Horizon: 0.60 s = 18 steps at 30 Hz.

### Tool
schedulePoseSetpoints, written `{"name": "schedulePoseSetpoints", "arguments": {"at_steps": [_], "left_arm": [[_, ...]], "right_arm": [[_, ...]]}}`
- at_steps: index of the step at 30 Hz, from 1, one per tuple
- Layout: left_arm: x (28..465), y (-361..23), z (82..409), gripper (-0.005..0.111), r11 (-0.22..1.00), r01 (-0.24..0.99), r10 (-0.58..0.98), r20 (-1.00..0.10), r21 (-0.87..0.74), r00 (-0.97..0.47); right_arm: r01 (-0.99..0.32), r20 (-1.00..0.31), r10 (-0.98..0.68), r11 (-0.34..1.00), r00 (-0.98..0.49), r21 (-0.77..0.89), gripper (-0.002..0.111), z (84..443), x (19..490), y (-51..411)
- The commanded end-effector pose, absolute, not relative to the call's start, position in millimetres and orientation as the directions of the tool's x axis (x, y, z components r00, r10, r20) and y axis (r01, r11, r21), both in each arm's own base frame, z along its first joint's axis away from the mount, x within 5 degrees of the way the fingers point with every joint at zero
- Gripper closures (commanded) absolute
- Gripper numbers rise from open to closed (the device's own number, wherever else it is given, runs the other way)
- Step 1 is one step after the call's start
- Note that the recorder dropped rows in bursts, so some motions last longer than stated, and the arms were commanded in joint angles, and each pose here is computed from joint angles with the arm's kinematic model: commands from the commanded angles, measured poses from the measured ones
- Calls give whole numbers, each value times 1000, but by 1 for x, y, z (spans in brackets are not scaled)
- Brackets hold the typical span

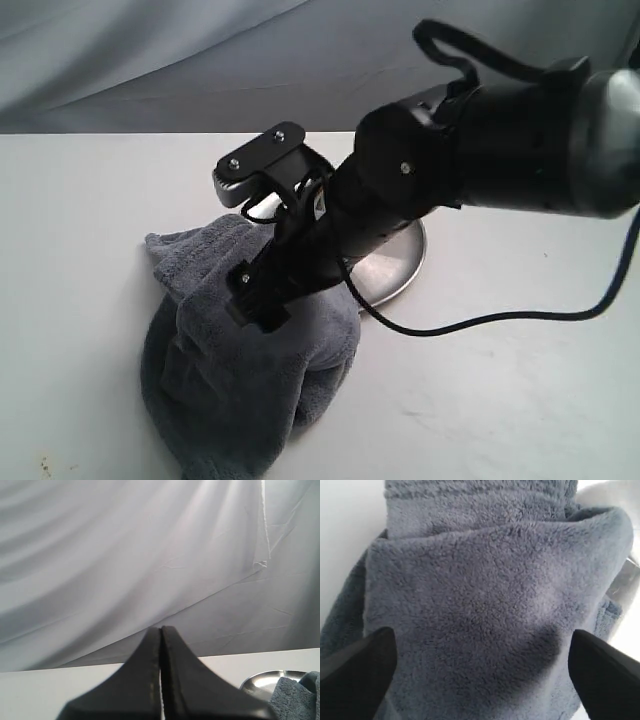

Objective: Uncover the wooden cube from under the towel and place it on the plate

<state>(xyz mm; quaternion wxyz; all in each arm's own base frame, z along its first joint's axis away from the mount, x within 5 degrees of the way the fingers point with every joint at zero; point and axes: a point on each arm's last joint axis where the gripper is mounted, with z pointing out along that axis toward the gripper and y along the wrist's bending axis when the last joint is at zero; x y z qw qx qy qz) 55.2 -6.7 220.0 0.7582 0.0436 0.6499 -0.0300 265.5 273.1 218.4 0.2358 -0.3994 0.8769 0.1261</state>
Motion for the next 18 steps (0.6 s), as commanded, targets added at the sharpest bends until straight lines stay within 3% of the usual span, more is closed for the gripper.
{"name": "schedulePoseSetpoints", "arguments": {"at_steps": [1,2,4,11,16,18], "left_arm": [[55,-7,220,107,994,104,5,-987,22,161],[55,-7,220,107,994,104,5,-987,22,161],[55,-7,220,107,994,104,5,-987,22,161],[55,-7,220,107,994,104,5,-987,22,161],[55,-7,220,107,994,104,5,-987,22,161],[55,-7,220,107,994,104,5,-987,22,161]], "right_arm": [[-757,-481,-656,653,-581,23,25,189,274,279],[-755,-474,-656,655,-587,28,28,185,275,280],[-749,-476,-648,662,-595,35,44,185,275,281],[-747,-539,-610,663,-580,54,87,220,267,277],[-777,-604,-602,628,-522,46,107,249,250,281],[-793,-622,-605,607,-497,43,108,258,241,284]]}}
